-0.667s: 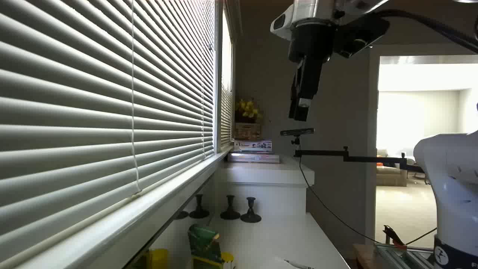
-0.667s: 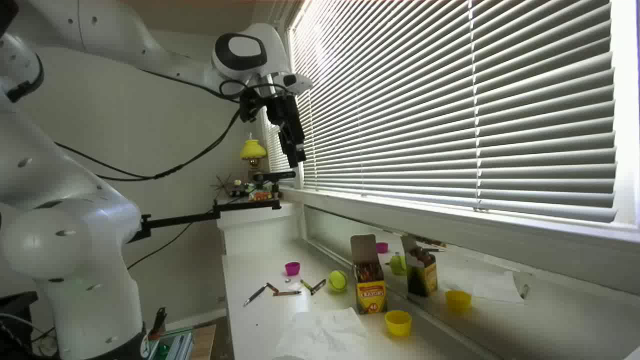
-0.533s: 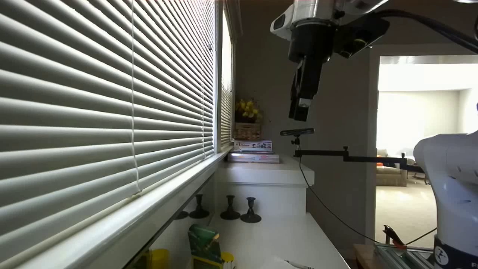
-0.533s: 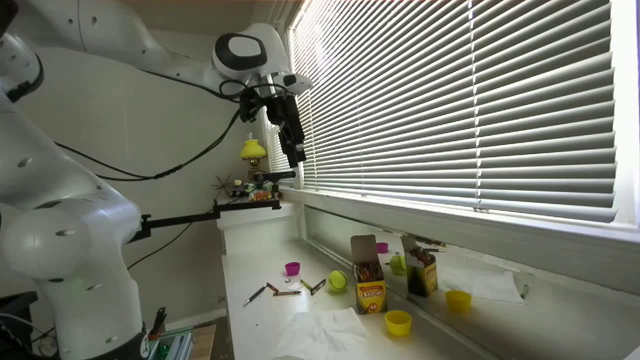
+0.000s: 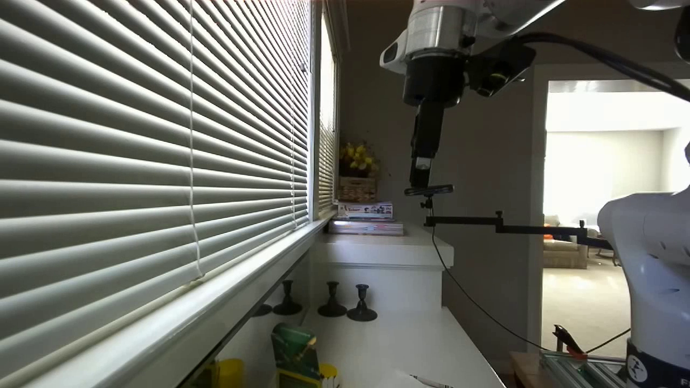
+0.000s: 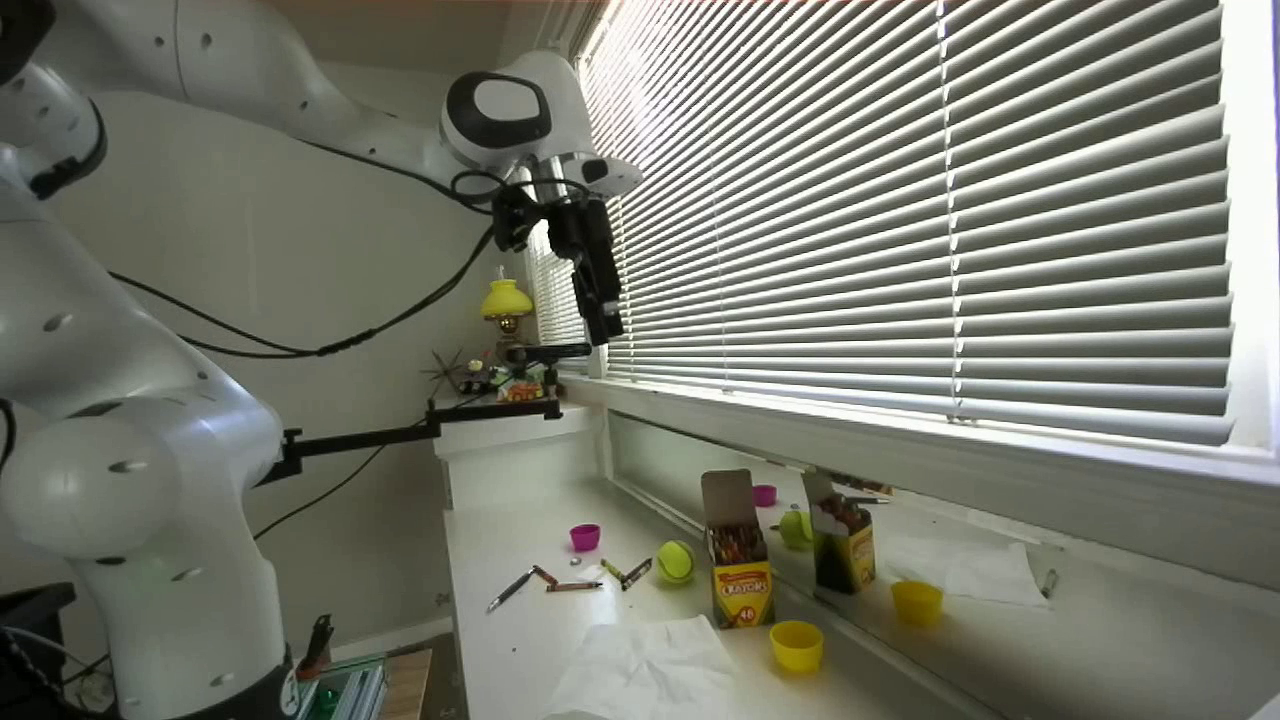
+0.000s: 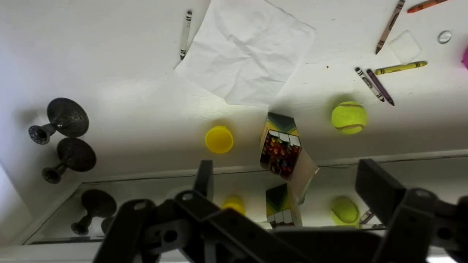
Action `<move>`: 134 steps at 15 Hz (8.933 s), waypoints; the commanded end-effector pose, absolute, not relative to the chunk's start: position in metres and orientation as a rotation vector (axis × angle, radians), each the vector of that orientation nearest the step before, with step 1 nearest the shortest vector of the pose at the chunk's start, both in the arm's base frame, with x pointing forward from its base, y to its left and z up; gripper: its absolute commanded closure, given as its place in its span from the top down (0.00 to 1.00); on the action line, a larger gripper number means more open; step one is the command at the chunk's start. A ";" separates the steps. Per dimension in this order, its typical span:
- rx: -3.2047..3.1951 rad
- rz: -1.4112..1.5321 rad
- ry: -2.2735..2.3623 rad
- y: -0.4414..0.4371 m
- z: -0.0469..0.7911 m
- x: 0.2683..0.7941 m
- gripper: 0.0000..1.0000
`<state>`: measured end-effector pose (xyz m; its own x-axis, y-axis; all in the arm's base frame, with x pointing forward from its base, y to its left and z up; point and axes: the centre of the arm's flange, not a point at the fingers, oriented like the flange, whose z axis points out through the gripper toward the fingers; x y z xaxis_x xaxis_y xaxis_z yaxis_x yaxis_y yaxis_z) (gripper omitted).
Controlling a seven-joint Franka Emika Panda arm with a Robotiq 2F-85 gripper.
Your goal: Place the small cup on the paper towel
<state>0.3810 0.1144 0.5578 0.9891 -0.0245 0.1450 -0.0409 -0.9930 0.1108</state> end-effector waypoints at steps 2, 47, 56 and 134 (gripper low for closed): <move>3.086 0.146 -0.217 0.084 0.508 0.425 1.00; 3.120 -0.413 0.681 0.352 0.358 0.478 1.00; 3.209 -0.470 0.729 0.376 0.284 0.431 1.00; 3.164 -0.211 0.363 0.354 0.294 0.411 0.01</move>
<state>0.4244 0.3867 0.2703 0.9489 0.2913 -0.1214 0.2845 -0.9561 -0.0697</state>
